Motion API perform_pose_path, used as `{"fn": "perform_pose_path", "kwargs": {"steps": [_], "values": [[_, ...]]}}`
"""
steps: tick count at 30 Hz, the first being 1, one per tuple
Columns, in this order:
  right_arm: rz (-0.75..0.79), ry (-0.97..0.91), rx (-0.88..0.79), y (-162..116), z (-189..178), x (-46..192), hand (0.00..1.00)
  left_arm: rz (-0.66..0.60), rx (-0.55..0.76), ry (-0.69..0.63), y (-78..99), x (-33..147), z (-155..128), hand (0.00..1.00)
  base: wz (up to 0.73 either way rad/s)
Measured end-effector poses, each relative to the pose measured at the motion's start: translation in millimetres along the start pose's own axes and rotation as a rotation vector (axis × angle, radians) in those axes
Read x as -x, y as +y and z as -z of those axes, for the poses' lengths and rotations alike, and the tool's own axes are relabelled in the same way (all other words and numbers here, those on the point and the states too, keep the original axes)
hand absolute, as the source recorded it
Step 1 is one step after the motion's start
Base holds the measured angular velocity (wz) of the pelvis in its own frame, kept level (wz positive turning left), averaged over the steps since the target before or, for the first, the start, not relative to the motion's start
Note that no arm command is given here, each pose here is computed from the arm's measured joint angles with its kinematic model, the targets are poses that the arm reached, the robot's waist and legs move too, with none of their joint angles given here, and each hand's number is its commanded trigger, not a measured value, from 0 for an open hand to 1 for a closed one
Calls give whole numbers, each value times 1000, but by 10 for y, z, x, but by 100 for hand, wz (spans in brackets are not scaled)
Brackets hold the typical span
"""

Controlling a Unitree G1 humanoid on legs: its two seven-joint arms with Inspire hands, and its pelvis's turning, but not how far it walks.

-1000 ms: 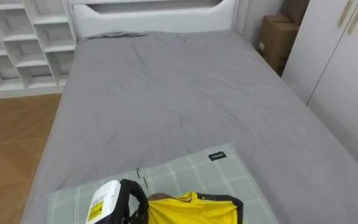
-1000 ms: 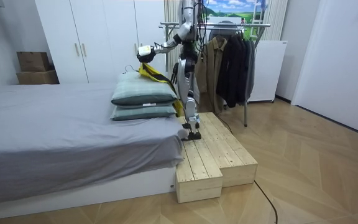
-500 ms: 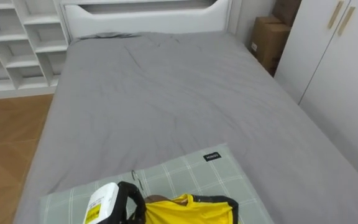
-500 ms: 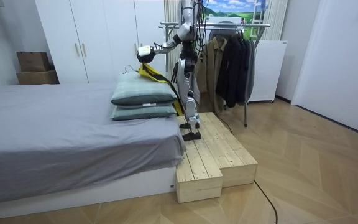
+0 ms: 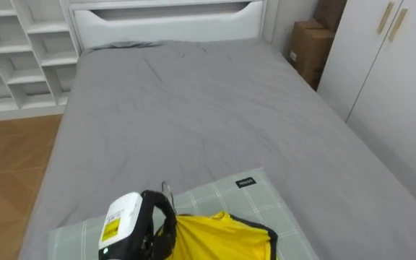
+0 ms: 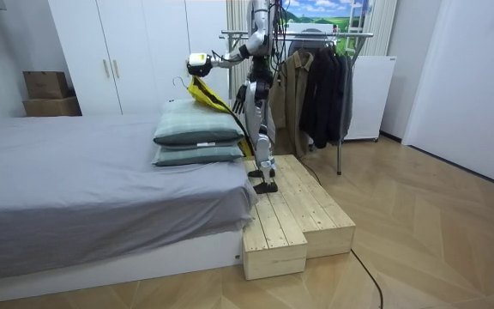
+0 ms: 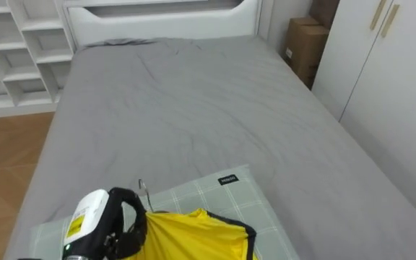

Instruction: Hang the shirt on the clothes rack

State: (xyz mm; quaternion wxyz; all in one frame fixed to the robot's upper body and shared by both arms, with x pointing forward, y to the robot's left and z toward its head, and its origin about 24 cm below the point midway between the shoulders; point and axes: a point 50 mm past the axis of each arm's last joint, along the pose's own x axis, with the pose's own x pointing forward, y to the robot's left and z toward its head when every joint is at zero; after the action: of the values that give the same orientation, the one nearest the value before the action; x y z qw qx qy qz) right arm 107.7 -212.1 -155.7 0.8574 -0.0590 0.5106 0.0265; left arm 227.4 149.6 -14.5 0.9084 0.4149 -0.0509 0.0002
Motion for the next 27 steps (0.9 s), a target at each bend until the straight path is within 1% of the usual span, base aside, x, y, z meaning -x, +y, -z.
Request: {"fn": "perform_pose_path", "kwargs": {"steps": [3, 7, 9, 11, 14, 20, 27], "values": [[19, -104, 98, 26, -211, 1, 0, -32, -12, -41, 61, -31, -26, 100, -5], [41, -183, 153, 47, -344, 28, 0, -43, -9, -47, 75, -38, -38, 100, 0], [42, -252, 220, 72, -467, 71, 0, -53, -14, -55, 110, -49, -43, 100, 0], [46, -299, 251, 83, -564, 97, 0, -63, -15, -70, 140, -60, -66, 100, 0], [63, -369, 279, 97, -705, 141, 0, -74, -15, -94, 176, -72, -103, 100, 0], [90, -508, 285, 157, -962, 264, 0, -70, -16, -97, 173, -62, -105, 100, -1], [174, -634, 310, 111, -1221, 397, 0, -70, -25, -101, 174, -62, -105, 100, -1]]}}
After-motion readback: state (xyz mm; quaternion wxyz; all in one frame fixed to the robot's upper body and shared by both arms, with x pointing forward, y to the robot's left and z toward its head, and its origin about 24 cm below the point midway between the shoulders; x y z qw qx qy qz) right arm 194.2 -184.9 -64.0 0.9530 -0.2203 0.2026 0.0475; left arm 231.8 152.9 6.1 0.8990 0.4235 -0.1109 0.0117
